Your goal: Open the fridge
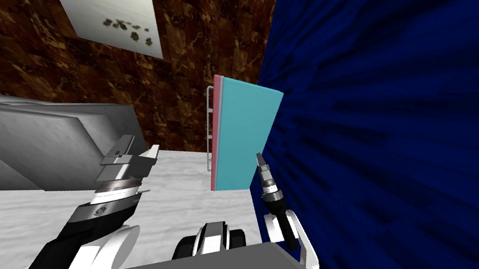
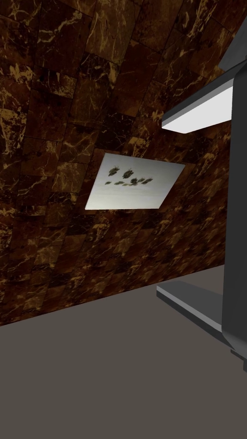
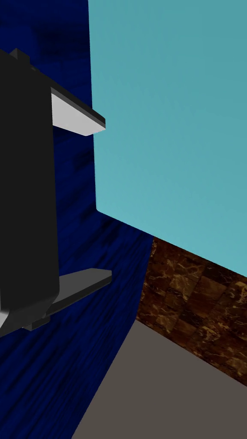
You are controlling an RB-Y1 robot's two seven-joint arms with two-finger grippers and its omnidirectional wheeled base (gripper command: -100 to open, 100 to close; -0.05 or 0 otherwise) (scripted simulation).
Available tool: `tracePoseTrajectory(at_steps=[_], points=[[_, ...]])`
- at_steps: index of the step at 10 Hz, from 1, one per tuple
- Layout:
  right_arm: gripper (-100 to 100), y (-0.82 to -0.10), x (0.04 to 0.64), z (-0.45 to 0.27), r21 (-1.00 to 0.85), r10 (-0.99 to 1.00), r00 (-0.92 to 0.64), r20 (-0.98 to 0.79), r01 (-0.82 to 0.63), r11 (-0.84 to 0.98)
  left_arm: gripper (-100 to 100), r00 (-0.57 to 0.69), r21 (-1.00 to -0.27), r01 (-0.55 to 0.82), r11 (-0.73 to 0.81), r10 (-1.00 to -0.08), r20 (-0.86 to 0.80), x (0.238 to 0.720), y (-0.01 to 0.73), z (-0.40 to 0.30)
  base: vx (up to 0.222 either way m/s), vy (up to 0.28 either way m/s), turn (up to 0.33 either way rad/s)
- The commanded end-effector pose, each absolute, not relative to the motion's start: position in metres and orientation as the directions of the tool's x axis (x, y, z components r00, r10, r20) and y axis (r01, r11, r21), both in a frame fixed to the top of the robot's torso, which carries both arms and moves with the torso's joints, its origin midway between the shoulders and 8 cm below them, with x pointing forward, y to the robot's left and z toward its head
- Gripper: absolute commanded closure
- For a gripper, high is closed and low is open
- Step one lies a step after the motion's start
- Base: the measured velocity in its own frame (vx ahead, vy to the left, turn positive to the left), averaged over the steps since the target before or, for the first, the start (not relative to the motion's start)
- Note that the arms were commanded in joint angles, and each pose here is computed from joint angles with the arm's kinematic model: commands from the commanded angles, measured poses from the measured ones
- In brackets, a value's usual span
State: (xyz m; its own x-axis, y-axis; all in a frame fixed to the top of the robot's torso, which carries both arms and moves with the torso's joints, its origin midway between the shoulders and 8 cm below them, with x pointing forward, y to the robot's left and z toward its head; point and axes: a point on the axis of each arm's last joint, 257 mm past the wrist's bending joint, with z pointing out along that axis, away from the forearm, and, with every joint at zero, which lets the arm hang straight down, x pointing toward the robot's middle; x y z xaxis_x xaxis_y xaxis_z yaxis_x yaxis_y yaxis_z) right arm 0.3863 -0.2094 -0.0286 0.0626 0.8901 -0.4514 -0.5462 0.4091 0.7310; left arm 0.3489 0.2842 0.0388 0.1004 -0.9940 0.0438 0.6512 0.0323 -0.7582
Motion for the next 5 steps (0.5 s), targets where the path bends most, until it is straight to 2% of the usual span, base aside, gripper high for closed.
tracePoseTrajectory(at_steps=[1,5], points=[[-100,-0.206,0.398,-0.056,0.703,0.823,0.063,-0.565,-0.486,0.519,0,0.1,-0.758,0.651,0.032,-0.994,0.044,0.349,0.284,0.039,0.1,0.086,0.002],[-100,-0.206,0.414,-0.094,0.628,0.703,0.056,-0.709,-0.404,0.665,0,0.1,-0.758,0.651,0.032,-0.994,0.044,0.349,0.284,0.039,0.08,0.074,0.01]])
